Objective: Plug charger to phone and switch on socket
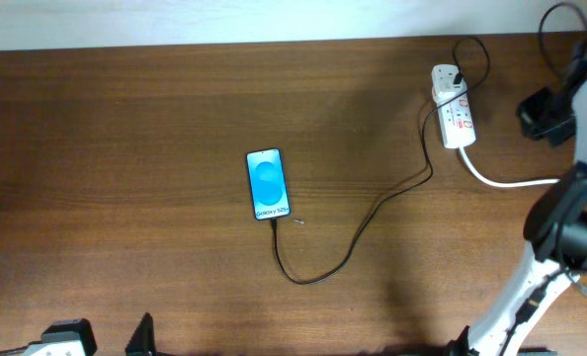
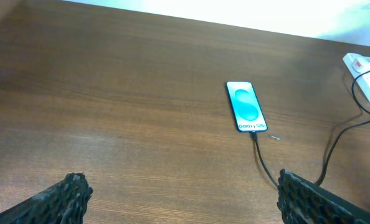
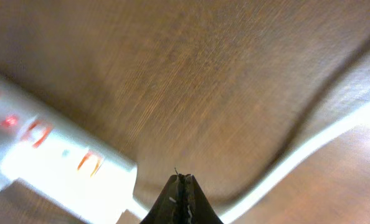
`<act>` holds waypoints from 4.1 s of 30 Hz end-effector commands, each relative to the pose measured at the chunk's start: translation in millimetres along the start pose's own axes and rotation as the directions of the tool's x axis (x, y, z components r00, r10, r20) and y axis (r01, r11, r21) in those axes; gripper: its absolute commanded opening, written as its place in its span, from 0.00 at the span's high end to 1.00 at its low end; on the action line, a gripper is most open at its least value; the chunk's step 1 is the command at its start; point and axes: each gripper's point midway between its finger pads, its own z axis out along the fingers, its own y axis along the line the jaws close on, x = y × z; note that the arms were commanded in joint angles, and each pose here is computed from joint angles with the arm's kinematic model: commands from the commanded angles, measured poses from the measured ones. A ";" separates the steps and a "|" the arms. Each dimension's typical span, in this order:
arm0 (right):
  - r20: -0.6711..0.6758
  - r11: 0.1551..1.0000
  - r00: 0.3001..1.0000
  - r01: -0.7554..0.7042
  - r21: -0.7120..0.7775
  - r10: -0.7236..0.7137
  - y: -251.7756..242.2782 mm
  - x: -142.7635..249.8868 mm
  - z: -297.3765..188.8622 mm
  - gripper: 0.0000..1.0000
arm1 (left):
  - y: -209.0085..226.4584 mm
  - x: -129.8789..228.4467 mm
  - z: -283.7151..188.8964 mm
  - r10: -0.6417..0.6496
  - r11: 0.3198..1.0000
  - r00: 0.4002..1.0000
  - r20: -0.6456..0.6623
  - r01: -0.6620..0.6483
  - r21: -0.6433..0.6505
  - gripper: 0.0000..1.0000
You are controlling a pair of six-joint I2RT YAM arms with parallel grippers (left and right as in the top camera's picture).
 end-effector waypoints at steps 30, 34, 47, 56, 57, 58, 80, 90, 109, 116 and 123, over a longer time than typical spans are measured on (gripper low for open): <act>0.550 0.878 0.801 0.418 -0.234 -0.236 -100.6 230.3 -385.9 0.89 | 3.9 9.6 -0.2 -0.001 1.000 0.999 -0.033 0.000 -0.014 0.01; 0.642 0.859 0.740 0.447 -0.248 -0.200 -121.3 263.8 -406.5 0.63 | 3.9 9.6 -0.2 -0.001 1.000 0.999 -0.033 0.000 -0.014 0.01; 0.816 0.817 0.568 0.516 -0.257 -0.102 -175.0 346.6 -427.8 0.02 | 3.9 9.6 -0.2 -0.001 1.000 0.999 -0.032 0.001 -0.014 0.01; 0.845 0.622 0.401 0.776 -0.107 -0.355 -151.3 370.6 -419.6 0.02 | 3.9 9.6 -0.2 -0.001 1.000 0.999 -0.033 0.000 -0.014 0.01; 0.841 0.601 0.394 0.792 -0.107 -0.370 -149.0 373.2 -416.5 0.02 | 3.9 9.6 -0.2 -0.001 1.000 0.999 -0.033 0.000 -0.014 0.01; 0.837 0.585 0.388 0.804 -0.104 -0.385 -147.7 375.0 -412.2 0.02 | 3.9 9.6 -0.2 -0.001 1.000 0.999 -0.033 0.000 -0.014 0.01; 0.956 0.284 0.110 0.958 -0.029 -0.273 -99.5 348.0 -333.1 0.02 | 3.9 9.6 -0.2 -0.001 1.000 0.999 -0.033 0.000 -0.014 0.01; 0.997 0.297 -0.041 0.953 0.059 -0.065 -43.6 300.9 -266.0 0.02 | 3.9 9.6 -0.2 -0.001 1.000 0.999 -0.033 0.000 -0.014 0.01; 0.991 0.582 0.119 0.811 -0.065 -0.056 -51.5 242.2 -165.5 0.02 | 3.9 9.6 -0.2 -0.001 1.000 0.999 -0.033 0.000 -0.014 0.01; 0.984 0.583 0.151 0.809 -0.069 -0.094 -52.1 243.4 -141.0 0.02 | 3.9 9.6 -0.2 -0.001 1.000 0.999 -0.033 0.000 -0.014 0.01; 0.972 0.586 0.190 0.807 -0.074 -0.140 -54.2 245.5 -126.2 0.02 | 3.9 9.6 -0.2 -0.001 1.000 0.999 -0.033 0.000 -0.014 0.01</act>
